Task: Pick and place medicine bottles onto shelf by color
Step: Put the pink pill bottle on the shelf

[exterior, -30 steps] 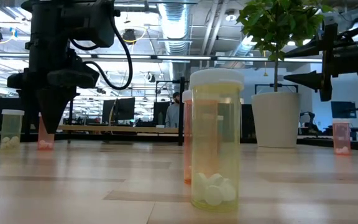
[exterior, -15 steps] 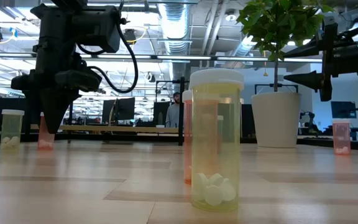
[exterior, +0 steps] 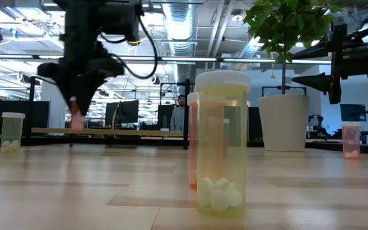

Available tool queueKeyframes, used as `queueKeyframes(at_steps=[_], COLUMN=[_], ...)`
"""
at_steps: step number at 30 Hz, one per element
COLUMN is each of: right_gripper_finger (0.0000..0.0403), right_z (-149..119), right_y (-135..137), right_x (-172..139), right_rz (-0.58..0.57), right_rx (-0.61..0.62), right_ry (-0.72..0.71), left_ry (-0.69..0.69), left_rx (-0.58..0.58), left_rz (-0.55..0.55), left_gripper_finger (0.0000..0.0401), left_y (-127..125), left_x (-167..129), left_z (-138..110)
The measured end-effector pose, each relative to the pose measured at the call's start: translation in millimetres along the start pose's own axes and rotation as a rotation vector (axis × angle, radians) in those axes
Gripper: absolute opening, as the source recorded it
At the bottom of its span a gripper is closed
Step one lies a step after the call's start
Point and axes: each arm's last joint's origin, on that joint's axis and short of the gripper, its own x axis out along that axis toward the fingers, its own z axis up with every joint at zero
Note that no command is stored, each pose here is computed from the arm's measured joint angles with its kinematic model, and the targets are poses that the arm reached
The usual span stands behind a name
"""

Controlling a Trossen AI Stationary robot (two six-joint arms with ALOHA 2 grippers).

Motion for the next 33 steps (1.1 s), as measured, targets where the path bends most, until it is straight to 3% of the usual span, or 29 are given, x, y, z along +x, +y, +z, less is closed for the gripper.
queueKeyframes(at_steps=[10, 20, 33], right_gripper_finger=[0.0302, 0.0302, 0.0302], right_z=[0, 0, 0], right_y=[0, 0, 0], right_x=[0, 0, 0], right_rz=[0.000, 0.000, 0.000], right_rx=[0.000, 0.000, 0.000], right_ry=[0.000, 0.000, 0.000], left_ry=[-0.068, -0.058, -0.044], left_rx=[-0.139, -0.306, -0.609], left_rz=[-0.022, 0.000, 0.000], left_gripper_finger=[0.0097, 0.0097, 0.0097], left_y=[22, 68, 130], left_x=[-19, -12, 6], left_z=[55, 96, 140])
